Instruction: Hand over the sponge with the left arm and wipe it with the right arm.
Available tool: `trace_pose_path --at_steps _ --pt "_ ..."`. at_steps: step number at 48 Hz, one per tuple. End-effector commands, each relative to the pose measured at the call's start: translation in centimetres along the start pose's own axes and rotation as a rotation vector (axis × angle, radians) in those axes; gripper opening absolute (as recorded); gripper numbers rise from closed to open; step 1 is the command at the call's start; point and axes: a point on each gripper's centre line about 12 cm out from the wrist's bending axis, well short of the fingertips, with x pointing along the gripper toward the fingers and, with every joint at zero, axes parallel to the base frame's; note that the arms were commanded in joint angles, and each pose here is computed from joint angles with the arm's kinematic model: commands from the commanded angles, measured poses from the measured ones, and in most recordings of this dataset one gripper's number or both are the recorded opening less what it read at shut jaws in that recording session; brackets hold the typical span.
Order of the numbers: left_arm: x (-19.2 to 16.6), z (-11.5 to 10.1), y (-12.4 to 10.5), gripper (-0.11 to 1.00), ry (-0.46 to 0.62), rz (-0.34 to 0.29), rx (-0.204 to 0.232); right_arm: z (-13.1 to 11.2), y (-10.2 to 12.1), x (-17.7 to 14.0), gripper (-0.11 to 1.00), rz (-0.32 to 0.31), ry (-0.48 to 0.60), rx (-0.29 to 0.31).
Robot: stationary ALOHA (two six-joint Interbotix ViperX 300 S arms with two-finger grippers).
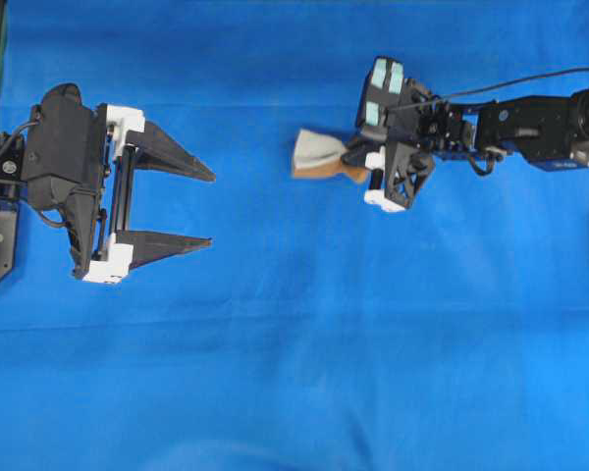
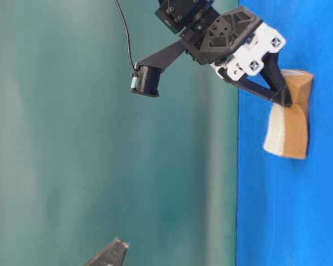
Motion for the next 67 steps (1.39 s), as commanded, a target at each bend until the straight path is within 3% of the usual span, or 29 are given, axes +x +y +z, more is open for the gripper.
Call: trace_pose_path --at_steps 1,6,25,38,46,53,67 --pt "0.0 0.6 -0.1 0.90 -0.024 -0.003 -0.001 1.3 -0.8 -0.7 0.14 -0.014 -0.041 0.009" --pt "0.0 0.6 -0.1 0.90 -0.024 -0.003 0.002 1.2 0.8 -0.7 0.14 0.015 -0.040 -0.002" --pt "-0.1 0.7 -0.1 0.90 -0.024 -0.003 0.010 0.8 12.8 -2.0 0.14 0.243 -0.046 -0.091" --pt "-0.1 0.7 -0.1 0.90 -0.024 -0.003 0.011 0.2 17.8 -3.4 0.14 0.343 -0.044 -0.112" --pt "-0.1 0.7 -0.1 0.90 -0.024 -0.003 0.011 0.1 17.7 -3.3 0.14 0.340 -0.041 -0.119" --pt "0.0 0.6 -0.1 0.90 -0.023 -0.003 0.002 0.3 16.2 -2.8 0.14 0.307 -0.031 -0.107" --pt "-0.1 0.6 -0.1 0.90 -0.021 -0.003 -0.001 0.0 9.4 -0.5 0.14 0.173 0.008 -0.041"
